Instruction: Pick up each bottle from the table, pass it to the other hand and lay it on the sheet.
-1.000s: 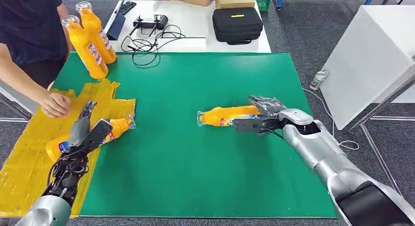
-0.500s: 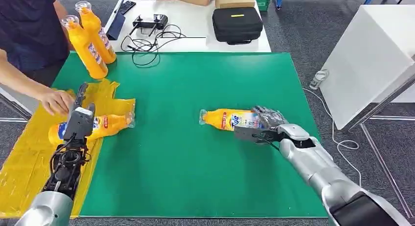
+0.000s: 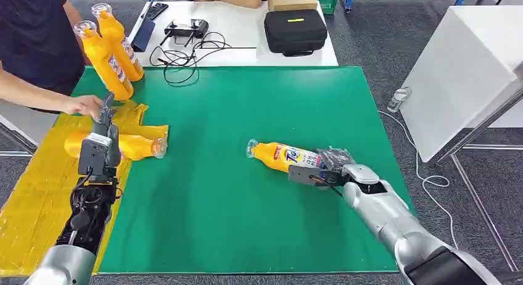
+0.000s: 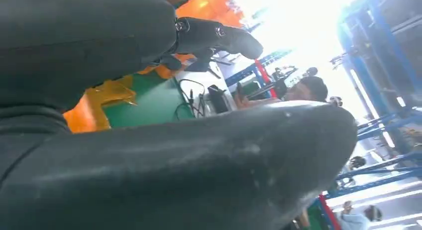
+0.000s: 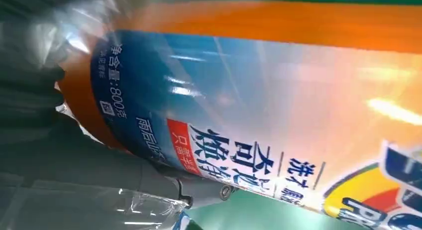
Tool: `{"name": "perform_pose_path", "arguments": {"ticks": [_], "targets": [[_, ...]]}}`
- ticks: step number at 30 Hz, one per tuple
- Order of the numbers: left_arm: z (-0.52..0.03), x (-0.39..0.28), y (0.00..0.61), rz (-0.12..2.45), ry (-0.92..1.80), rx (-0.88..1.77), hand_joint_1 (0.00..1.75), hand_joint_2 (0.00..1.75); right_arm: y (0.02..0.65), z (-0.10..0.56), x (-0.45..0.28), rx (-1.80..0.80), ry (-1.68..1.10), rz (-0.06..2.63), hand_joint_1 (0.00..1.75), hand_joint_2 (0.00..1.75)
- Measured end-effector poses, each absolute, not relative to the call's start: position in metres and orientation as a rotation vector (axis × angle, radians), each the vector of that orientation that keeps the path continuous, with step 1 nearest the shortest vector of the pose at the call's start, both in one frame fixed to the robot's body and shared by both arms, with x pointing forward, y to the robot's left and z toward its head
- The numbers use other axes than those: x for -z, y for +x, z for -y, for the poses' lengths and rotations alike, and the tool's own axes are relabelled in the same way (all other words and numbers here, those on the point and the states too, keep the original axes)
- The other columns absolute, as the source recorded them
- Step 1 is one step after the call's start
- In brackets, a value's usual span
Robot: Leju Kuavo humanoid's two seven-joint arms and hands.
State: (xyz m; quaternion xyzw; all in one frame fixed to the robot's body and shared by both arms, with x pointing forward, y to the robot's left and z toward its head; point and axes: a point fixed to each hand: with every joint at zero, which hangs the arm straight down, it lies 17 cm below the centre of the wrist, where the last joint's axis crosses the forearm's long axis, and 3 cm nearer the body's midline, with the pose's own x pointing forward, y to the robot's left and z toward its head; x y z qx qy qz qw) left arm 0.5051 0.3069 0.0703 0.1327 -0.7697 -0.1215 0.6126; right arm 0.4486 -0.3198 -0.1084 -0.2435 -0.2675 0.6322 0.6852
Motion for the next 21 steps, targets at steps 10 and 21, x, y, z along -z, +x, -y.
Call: {"name": "perform_pose_path", "arguments": {"ticks": [10,21], "targets": [[-0.299,-0.068,0.504,1.750,0.207,0.244,0.00,0.00,0.453,0.316,0.106,-1.373,-0.547,0.639,1.75,1.75],[-0.288,-0.077,0.491,1.729,-0.107,0.018,0.00,1.75,0.486,0.253,0.061,-1.178,-0.342,1.056,1.75,1.75]]}}
